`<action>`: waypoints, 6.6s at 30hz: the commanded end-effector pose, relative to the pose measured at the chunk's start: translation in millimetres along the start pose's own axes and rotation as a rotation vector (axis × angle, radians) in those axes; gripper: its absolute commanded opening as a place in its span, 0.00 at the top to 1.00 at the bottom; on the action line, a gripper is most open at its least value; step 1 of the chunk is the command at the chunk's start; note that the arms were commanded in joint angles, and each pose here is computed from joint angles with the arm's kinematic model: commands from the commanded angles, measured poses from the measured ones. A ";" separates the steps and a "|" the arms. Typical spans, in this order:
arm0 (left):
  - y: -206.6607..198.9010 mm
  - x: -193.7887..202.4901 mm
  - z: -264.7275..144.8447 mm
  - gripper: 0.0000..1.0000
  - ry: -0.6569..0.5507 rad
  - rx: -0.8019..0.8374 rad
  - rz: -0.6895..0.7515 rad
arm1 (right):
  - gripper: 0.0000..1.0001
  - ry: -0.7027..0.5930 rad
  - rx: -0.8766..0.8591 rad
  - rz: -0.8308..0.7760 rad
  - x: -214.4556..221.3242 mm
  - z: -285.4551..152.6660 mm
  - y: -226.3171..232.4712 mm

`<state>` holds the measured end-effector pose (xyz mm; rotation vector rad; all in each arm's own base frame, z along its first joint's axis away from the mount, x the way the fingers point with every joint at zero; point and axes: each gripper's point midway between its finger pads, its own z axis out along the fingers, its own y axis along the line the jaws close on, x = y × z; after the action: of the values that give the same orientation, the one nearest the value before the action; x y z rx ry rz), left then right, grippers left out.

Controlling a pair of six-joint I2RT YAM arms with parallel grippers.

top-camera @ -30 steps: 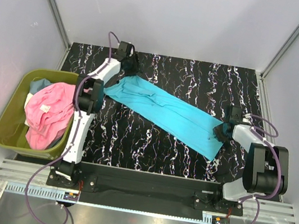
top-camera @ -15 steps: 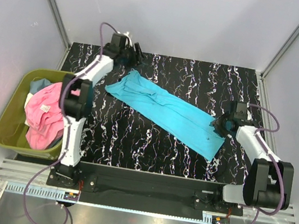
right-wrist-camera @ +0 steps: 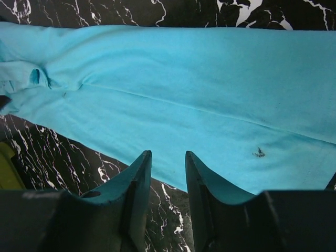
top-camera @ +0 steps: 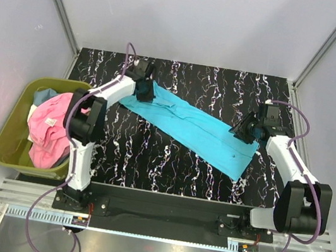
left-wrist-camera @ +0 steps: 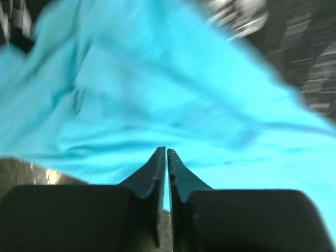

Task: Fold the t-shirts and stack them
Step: Fold the tshirt

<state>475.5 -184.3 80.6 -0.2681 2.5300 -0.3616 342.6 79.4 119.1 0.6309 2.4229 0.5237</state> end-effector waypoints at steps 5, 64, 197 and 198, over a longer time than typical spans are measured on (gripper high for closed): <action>38.2 6.9 30.6 1.00 0.037 -0.178 -0.019 | 0.60 -0.007 -0.081 -0.053 -0.8 -5.1 20.9; 6.7 -5.2 38.6 0.44 0.022 0.001 0.032 | 0.63 0.091 0.209 -0.449 172.2 -26.5 53.6; -15.3 -117.2 117.9 0.41 -0.124 0.324 -0.118 | 0.54 0.279 0.132 -0.322 156.3 23.9 13.3; -23.5 -127.5 113.7 0.41 -0.149 0.357 -0.113 | 0.54 0.287 0.147 -0.328 158.2 27.0 9.2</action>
<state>622.9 -173.8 40.8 -0.3390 2.3775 -0.6739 240.7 173.3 40.1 0.2433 2.8001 0.2998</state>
